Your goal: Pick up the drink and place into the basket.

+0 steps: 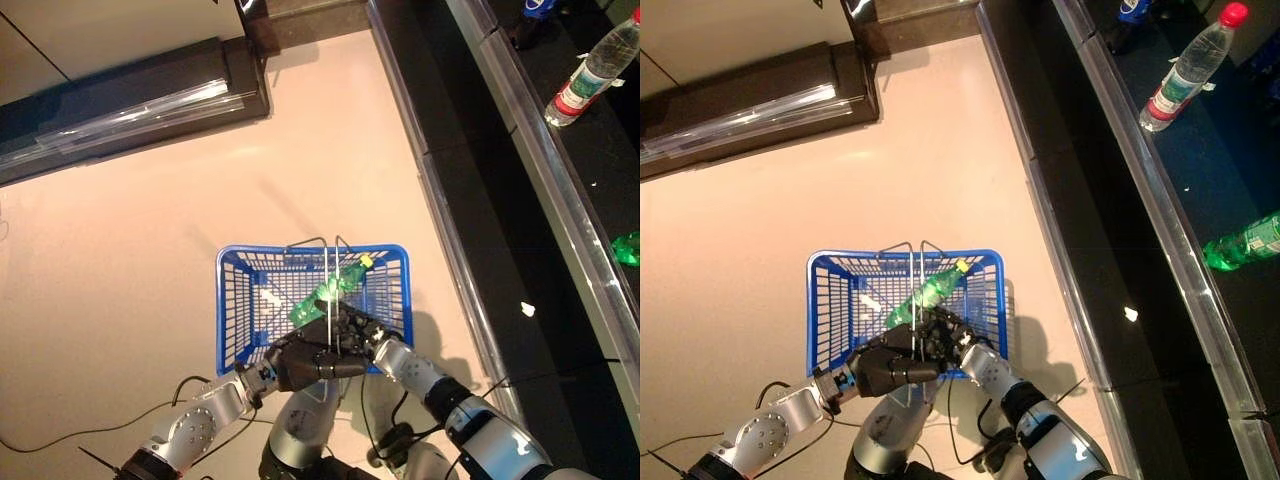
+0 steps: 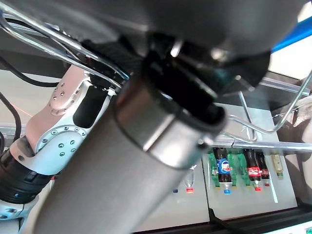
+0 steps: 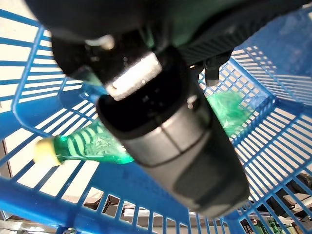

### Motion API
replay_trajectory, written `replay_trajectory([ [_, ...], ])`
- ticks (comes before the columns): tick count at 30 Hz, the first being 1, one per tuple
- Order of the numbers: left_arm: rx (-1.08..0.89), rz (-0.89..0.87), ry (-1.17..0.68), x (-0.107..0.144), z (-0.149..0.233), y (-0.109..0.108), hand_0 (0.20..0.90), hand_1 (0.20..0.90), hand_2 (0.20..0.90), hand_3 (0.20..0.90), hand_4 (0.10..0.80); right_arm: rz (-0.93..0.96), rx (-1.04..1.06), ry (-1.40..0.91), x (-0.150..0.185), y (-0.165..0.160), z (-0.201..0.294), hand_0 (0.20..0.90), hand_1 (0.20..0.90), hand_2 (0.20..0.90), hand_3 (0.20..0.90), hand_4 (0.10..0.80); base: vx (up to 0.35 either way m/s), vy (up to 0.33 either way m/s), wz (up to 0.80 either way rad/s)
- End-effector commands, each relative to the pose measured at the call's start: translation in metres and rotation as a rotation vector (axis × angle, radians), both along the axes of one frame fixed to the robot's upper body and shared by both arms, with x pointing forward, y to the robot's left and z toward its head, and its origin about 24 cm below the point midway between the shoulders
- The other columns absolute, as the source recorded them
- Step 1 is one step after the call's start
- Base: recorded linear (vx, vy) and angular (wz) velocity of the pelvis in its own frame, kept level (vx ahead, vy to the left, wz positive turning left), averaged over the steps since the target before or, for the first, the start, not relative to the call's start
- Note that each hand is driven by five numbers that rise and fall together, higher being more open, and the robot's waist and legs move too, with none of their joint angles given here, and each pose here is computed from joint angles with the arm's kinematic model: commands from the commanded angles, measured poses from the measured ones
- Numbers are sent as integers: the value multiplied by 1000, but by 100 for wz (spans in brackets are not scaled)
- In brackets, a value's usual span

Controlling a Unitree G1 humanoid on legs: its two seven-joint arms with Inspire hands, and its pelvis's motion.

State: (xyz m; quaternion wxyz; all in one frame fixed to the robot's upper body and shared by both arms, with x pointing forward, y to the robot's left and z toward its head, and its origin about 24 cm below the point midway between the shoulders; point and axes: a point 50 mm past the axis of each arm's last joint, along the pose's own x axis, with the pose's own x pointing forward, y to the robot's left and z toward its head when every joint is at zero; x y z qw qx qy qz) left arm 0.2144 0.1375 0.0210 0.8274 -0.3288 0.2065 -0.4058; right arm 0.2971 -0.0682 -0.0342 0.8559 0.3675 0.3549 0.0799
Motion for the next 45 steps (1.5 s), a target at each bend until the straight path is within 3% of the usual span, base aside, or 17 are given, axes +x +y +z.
replay_trajectory([
  [1,-478,-305,-336,-19,83,-55,300,300,300,200,100,94,185,-172,19,46,47,900,900,900,900,800,0,0,0],
  [13,-434,-219,-307,-18,69,-48,300,300,300,200,100,93,192,-272,10,33,52,900,900,900,900,800,-7,1,0],
  [21,-389,-57,-274,-21,44,-35,300,300,300,200,100,114,299,-385,-36,14,44,900,900,900,900,800,-60,1,-12],
  [32,-309,136,-207,-20,20,-19,300,300,300,200,100,58,371,-453,-62,-27,38,900,900,900,900,800,-53,-7,-19],
  [39,-185,383,-91,-20,-10,2,300,300,300,200,100,127,388,-547,-77,-35,46,900,900,900,900,800,-33,-24,-7],
  [42,-82,622,26,-23,-40,26,300,300,300,200,100,200,422,-640,-87,-35,53,900,900,900,900,800,-15,-15,-21],
  [45,-31,750,110,-27,-58,38,300,300,300,200,100,196,454,-651,-89,-37,52,900,900,900,900,800,20,1,-12],
])
